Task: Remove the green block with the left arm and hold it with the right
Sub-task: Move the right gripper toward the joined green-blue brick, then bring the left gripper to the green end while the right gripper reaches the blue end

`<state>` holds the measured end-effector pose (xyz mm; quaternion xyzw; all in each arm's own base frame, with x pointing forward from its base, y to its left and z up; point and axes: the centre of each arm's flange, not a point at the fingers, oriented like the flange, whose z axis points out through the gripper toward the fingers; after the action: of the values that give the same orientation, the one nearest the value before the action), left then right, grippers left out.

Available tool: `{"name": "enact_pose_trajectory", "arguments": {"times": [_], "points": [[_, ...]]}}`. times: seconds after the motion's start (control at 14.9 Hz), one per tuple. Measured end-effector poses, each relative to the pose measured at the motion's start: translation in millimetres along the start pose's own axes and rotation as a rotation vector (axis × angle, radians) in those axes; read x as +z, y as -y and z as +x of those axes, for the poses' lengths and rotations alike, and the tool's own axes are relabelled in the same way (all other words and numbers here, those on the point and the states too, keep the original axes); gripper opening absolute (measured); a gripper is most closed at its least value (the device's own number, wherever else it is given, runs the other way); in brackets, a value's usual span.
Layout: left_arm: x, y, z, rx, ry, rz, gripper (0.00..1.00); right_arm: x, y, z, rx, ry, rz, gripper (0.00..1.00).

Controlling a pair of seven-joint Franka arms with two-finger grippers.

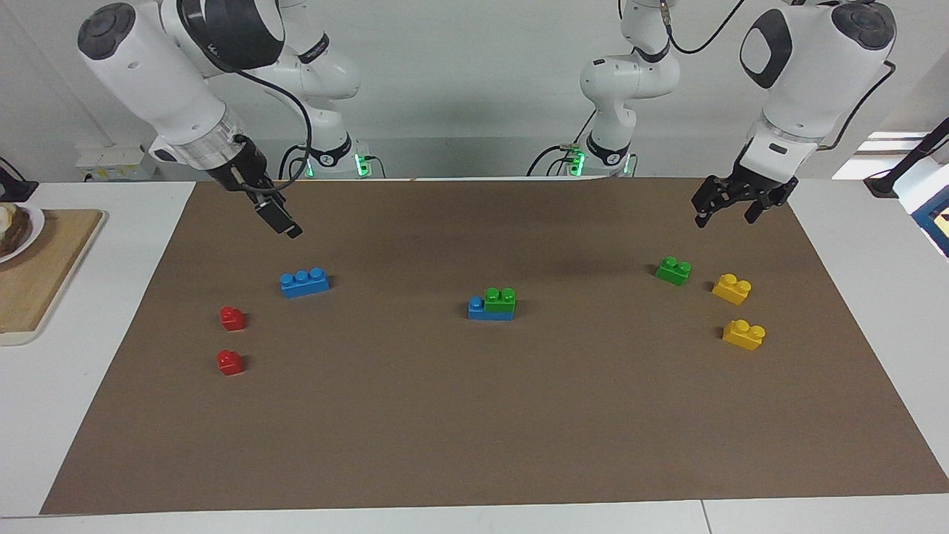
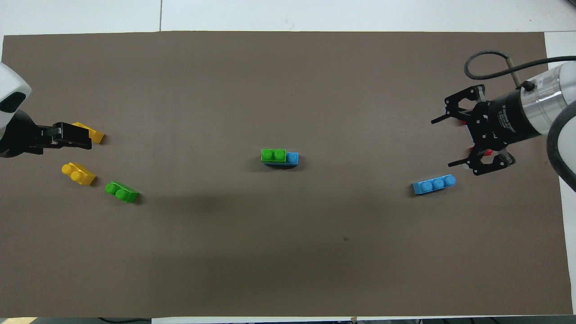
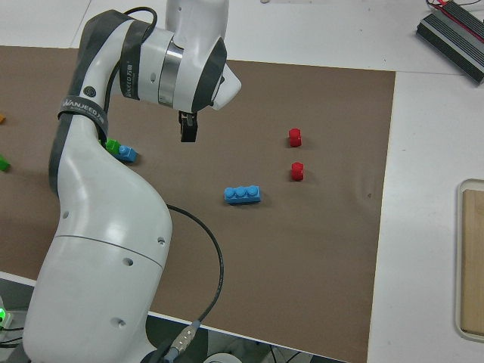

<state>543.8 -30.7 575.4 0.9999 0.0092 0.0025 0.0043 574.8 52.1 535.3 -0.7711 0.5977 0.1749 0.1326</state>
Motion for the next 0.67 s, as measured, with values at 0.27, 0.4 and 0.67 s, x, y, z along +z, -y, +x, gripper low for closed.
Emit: {"name": "enact_pose_trajectory", "arguments": {"times": [0.27, 0.4, 0.67], "points": [[-1, -1, -4, -0.006, 0.014, 0.001, 1.0, 48, 29, 18, 0.108, 0.154, 0.022, 0.9], [-1, -8, -6, -0.064, 0.016, 0.001, 1.0, 71, 41, 16, 0.142, 0.201, 0.035, 0.92], [-1, -48, -11, -0.322, 0.017, 0.002, 1.0, 104, 53, -11, 0.184, 0.242, 0.054, 0.92]]}}
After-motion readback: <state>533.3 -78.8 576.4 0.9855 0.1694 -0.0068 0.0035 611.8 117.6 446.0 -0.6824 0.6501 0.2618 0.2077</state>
